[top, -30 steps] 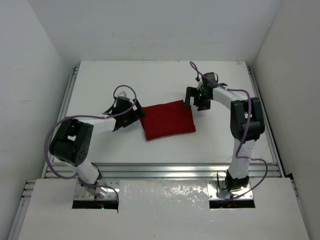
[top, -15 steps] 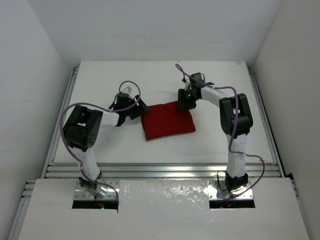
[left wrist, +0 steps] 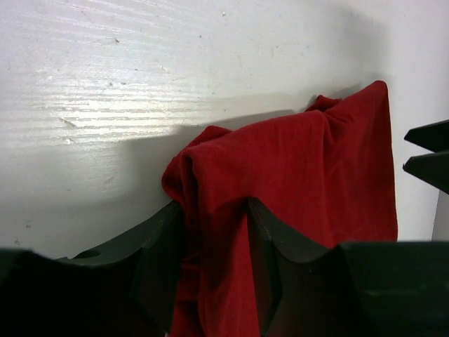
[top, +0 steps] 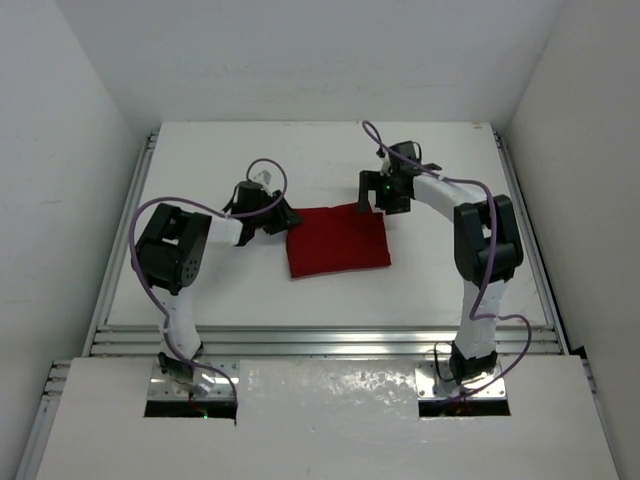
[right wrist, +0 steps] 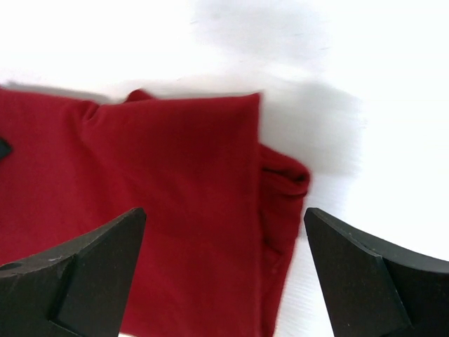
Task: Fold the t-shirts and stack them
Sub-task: Smooth out wrinkles on the folded tshirt
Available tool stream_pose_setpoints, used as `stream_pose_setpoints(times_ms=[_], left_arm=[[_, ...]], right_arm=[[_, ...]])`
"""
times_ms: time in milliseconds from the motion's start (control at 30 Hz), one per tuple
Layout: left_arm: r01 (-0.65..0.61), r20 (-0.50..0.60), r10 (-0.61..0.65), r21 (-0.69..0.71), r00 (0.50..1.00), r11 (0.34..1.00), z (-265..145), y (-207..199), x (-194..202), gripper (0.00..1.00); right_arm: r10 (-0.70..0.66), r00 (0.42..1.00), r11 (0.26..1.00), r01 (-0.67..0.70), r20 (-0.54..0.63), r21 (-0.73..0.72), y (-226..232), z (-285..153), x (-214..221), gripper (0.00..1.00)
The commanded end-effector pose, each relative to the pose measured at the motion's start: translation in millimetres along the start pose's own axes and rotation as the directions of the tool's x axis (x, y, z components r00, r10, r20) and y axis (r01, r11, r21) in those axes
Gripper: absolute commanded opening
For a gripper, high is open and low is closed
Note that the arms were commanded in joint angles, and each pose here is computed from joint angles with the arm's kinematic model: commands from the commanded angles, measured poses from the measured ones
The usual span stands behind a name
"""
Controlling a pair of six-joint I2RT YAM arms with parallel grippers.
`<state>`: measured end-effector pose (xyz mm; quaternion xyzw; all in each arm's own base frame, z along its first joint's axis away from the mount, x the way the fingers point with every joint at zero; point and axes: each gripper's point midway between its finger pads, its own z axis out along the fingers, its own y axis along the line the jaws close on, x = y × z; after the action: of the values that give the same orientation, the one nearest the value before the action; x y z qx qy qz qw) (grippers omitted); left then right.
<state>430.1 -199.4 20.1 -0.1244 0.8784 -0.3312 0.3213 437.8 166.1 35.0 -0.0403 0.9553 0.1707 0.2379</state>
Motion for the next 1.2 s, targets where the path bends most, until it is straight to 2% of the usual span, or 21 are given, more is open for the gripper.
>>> stream_pose_setpoints(times_ms=[0, 200, 233, 300, 333, 433, 633, 733, 800, 867, 933, 967, 1000, 1067, 1100, 1133, 1167], left_arm=[[-0.023, -0.020, 0.023, -0.009, 1.000, 1.000, 6, 6, 1, 0.38], [-0.035, -0.031, 0.035, -0.007, 0.999, 0.999, 7, 7, 0, 0.38], [-0.039, -0.033, 0.038, -0.011, 0.999, 0.999, 7, 8, 1, 0.38], [-0.041, -0.036, 0.040, -0.013, 0.999, 0.999, 7, 10, 1, 0.38], [-0.040, -0.037, 0.040, -0.014, 0.999, 0.999, 7, 10, 1, 0.38], [-0.044, -0.041, 0.043, -0.009, 0.998, 0.999, 7, 9, 1, 0.38], [-0.050, -0.048, 0.050, 0.000, 0.998, 0.999, 8, 9, 1, 0.38], [-0.051, -0.059, 0.051, 0.007, 0.997, 0.999, 9, 10, 3, 0.38], [-0.051, -0.064, 0.051, 0.004, 0.997, 0.999, 10, 13, 4, 0.38], [-0.046, -0.064, 0.046, -0.006, 0.997, 0.999, 9, 17, 4, 0.34], [-0.039, -0.053, 0.039, -0.014, 0.998, 0.999, 7, 19, 1, 0.31], [-0.033, -0.053, 0.032, -0.022, 0.998, 0.999, 6, 23, 2, 0.22], [-0.031, -0.049, 0.030, -0.019, 0.998, 0.999, 5, 23, 1, 0.17], [-0.025, -0.048, 0.024, -0.018, 0.999, 1.000, 4, 26, 2, 0.02], [-0.024, -0.047, 0.023, -0.015, 0.999, 1.000, 4, 26, 1, 0.00], [-0.021, -0.055, 0.021, -0.009, 0.998, 1.000, 6, 28, 3, 0.00], [-0.021, -0.057, 0.021, 0.000, 0.998, 1.000, 7, 27, 3, 0.00]], right_arm=[[0.009, 1.000, 0.998, -0.008, -0.018, 0.065, -14, -3, 1, 0.96], [0.055, 0.994, 0.998, -0.051, -0.090, 0.040, -16, 23, 22, 0.92], [0.064, 0.995, 0.998, -0.066, -0.080, -0.018, -6, 27, 21, 0.89], [0.075, 0.995, 0.996, -0.078, -0.070, -0.048, 1, 29, 19, 0.85], [0.088, 0.994, 0.993, -0.093, -0.068, -0.077, 7, 28, 14, 0.79], [0.110, 0.991, 0.987, -0.118, -0.072, -0.111, 14, 34, 10, 0.73], [0.058, 0.998, 0.988, -0.058, -0.004, -0.145, 17, 50, -9, 0.63], [0.020, 0.999, 0.983, -0.013, 0.038, -0.183, 19, 53, -11, 0.53], [-0.008, 0.999, 0.979, 0.018, 0.046, -0.205, 21, 52, -11, 0.31], [-0.011, 0.998, 0.987, 0.020, 0.057, -0.158, 12, 44, -5, 0.00], [-0.002, 0.996, 0.991, 0.014, 0.092, -0.132, 6, 35, -3, 0.00], [0.020, 0.995, 0.994, -0.009, 0.101, -0.110, -2, 28, -2, 0.00], [0.056, 0.996, 0.995, -0.049, 0.074, -0.088, -12, 27, 18, 0.00], [0.100, 0.985, 0.992, -0.088, 0.137, -0.092, -20, 10, 13, 0.00], [0.125, 0.987, 0.989, -0.116, 0.104, -0.092, -26, 10, 35, 0.00], [0.132, 0.981, 0.987, -0.118, 0.140, -0.110, -26, 3, 30, 0.00], [0.164, 0.980, 0.982, -0.152, 0.113, -0.110, -32, 4, 47, 0.00]])
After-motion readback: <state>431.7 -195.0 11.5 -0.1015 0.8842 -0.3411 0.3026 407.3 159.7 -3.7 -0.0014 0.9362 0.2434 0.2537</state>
